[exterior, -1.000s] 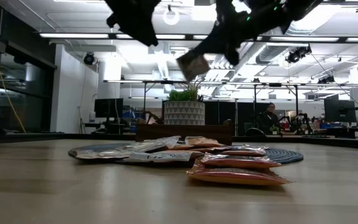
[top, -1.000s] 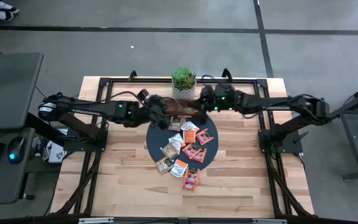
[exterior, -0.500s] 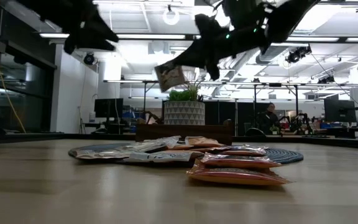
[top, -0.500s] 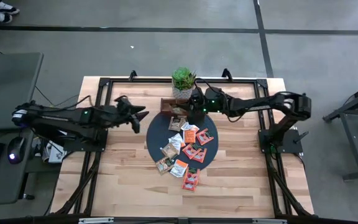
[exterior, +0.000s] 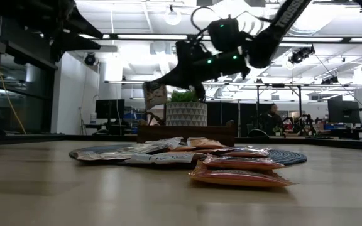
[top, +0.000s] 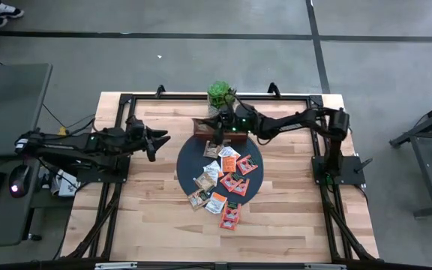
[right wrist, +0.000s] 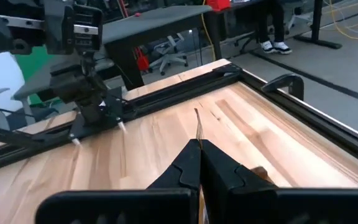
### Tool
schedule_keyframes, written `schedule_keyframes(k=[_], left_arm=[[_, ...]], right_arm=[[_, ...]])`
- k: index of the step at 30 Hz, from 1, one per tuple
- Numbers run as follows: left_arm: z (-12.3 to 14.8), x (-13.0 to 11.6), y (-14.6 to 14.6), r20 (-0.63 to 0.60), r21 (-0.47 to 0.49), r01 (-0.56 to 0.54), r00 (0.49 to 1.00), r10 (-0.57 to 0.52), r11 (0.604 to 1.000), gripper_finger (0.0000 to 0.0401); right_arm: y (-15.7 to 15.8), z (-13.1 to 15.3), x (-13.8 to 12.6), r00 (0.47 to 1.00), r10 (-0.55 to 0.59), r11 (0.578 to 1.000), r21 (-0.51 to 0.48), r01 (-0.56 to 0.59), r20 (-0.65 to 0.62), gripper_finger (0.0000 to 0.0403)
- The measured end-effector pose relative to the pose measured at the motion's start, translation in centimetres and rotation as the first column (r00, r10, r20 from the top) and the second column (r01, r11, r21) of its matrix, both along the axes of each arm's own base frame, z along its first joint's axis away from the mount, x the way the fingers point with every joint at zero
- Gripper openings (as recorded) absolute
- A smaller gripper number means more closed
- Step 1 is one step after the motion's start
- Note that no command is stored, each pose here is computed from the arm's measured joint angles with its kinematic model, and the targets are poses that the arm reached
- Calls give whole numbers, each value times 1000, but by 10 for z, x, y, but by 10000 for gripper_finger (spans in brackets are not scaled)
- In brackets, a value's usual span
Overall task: Pick & Place Tea
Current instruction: Put the brown tea bag into the left section of the wooden organizer
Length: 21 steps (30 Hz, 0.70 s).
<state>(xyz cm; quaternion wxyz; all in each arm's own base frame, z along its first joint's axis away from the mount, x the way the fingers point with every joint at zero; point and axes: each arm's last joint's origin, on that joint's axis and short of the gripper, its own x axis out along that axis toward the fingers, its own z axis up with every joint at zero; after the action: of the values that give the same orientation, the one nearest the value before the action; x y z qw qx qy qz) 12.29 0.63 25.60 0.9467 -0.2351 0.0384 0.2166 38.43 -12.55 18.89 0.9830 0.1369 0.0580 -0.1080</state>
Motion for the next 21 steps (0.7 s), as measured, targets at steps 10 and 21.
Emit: schedule_keyframes(k=[10,21], left_arm=[[-8,-10,0,43,-22,2,999,-1,1000,152],[-8,-12,0,30,-14,6,1000,-5,1000,152]], right_arm=[[-15,-6,15,993,-27,999,13,29,-116,0],[-20,-10,11,982,-66,998,6,68,-177,0]])
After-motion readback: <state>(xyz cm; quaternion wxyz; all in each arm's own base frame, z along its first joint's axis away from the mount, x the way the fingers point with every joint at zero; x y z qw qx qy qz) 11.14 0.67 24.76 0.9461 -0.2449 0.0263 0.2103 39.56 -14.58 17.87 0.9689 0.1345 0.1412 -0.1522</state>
